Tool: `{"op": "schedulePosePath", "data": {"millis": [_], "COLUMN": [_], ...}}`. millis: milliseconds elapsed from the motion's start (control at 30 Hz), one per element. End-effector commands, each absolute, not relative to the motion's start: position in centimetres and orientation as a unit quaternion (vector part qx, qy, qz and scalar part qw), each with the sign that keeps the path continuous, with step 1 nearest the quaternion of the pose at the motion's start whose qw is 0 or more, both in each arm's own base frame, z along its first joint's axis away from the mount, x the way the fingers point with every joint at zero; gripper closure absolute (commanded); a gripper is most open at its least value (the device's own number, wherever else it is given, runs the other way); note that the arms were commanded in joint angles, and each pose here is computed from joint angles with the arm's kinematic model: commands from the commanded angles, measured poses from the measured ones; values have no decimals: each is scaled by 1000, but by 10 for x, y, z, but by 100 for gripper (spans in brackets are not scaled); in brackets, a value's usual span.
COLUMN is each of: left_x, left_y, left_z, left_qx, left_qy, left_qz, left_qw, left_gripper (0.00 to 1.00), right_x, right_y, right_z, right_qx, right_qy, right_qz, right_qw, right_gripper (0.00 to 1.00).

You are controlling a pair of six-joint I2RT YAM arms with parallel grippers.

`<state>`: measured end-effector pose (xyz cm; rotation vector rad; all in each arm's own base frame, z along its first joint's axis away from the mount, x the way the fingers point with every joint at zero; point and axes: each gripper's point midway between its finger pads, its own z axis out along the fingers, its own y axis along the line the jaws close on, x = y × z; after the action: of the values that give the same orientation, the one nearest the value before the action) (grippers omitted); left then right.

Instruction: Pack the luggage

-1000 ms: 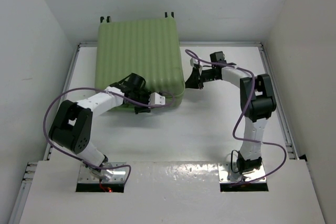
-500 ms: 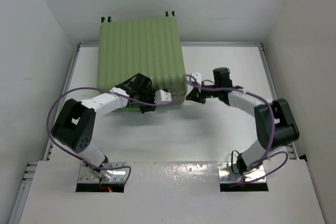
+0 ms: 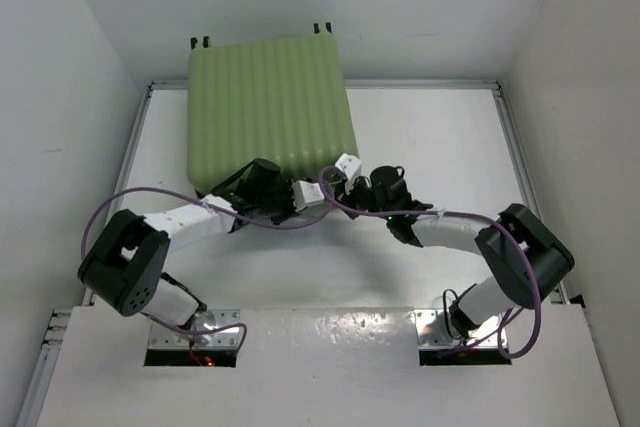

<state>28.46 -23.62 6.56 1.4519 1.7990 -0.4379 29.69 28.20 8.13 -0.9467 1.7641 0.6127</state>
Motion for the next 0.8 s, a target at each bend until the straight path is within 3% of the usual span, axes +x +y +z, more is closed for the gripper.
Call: {"op": "schedulePosePath", "data": {"millis": [0,500,767], "left_x": [255,257,271], "left_y": [-284,-250,-235], "left_z": [124,145,140], "left_qx": [544,421,396], "left_qy": [635,637,649], "left_qz": [-312,-423,-379], "left_qw": [450,487,527], "left_gripper": [100,100,100], "right_x": [267,244,210], "right_y": [330,391,411], "right_z": [108,134,184], "right_qx": [-420,-493,-510], "right_qy": [668,530,468], "right_qz": [332,416,457], "right_qw": [516,550,559], "right_gripper": [100,100,100]}}
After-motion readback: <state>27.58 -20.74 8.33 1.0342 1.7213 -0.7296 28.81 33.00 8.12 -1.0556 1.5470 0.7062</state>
